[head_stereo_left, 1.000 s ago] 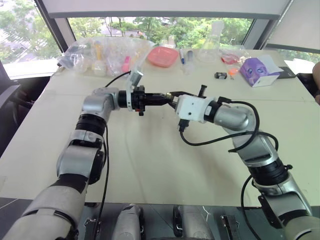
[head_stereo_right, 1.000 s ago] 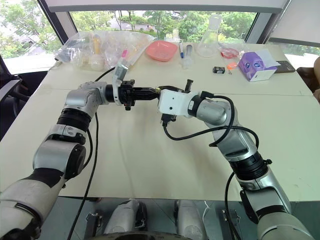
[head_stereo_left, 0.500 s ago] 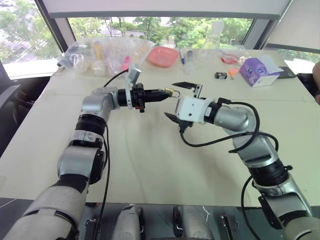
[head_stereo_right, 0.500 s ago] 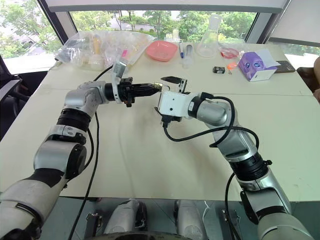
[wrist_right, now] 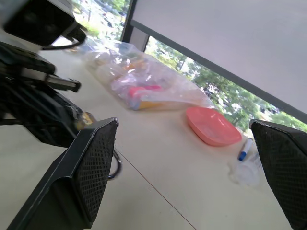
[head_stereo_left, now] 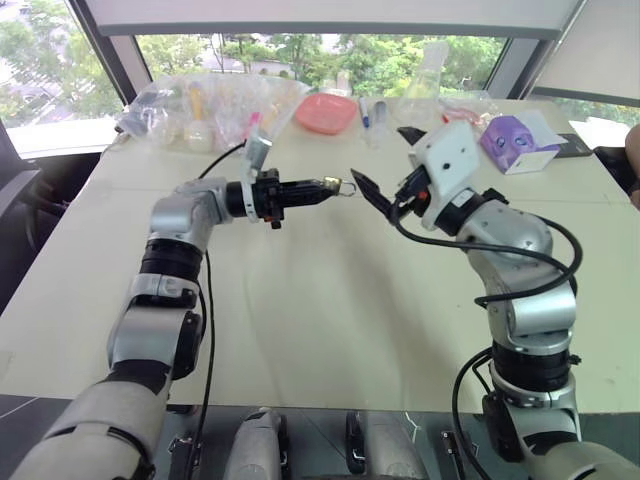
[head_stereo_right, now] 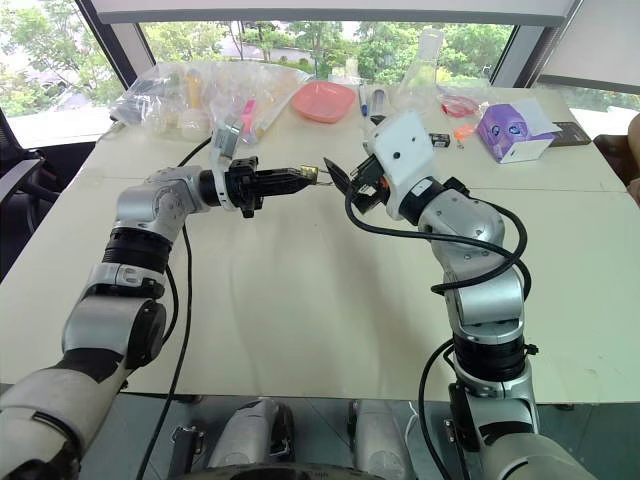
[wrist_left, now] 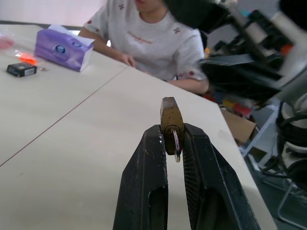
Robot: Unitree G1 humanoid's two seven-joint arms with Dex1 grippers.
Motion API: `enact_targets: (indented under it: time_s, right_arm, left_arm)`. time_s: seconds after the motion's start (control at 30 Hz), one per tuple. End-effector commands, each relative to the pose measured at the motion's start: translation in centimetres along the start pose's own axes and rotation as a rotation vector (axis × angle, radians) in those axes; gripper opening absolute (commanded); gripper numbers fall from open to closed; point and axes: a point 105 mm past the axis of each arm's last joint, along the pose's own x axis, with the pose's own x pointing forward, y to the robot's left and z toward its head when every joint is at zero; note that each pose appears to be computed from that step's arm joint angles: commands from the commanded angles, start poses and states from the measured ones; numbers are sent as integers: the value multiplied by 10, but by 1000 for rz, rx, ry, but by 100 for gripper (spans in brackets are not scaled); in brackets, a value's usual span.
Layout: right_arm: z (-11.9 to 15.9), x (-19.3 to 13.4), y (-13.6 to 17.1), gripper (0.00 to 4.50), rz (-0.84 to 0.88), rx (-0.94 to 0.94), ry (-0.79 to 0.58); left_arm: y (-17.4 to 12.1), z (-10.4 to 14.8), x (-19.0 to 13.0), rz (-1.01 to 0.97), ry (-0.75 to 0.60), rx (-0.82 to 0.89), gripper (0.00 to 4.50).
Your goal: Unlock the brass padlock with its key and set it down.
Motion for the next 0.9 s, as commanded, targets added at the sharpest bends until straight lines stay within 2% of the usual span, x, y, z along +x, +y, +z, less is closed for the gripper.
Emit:
enact_targets:
  time_s: [0.03, 0.43, 0.6, 0.7, 0.83, 0.9]
  right_arm:
    - [3, 0, 1, 446, 6, -27, -15]
    - [-21, -2, 12, 446, 102, 63, 92]
    - [-21, -9, 1, 446, 65, 52, 116]
    - [-34, -28, -15, 446, 32, -43, 219]
    - [-57, -70, -2, 446, 188, -109, 431]
    - [-60, -84, 5, 446, 234, -105, 492]
  left_arm:
    - [-13, 21, 3, -47, -35, 67, 0]
    - [-21, 21, -2, -51, -23, 81, 0]
    - [-18, 16, 0, -44, -9, 79, 0]
    - [-11, 9, 5, -20, -2, 60, 0]
    - [6, -11, 24, 63, -11, -40, 0]
    - [16, -33, 36, 124, 39, -102, 0]
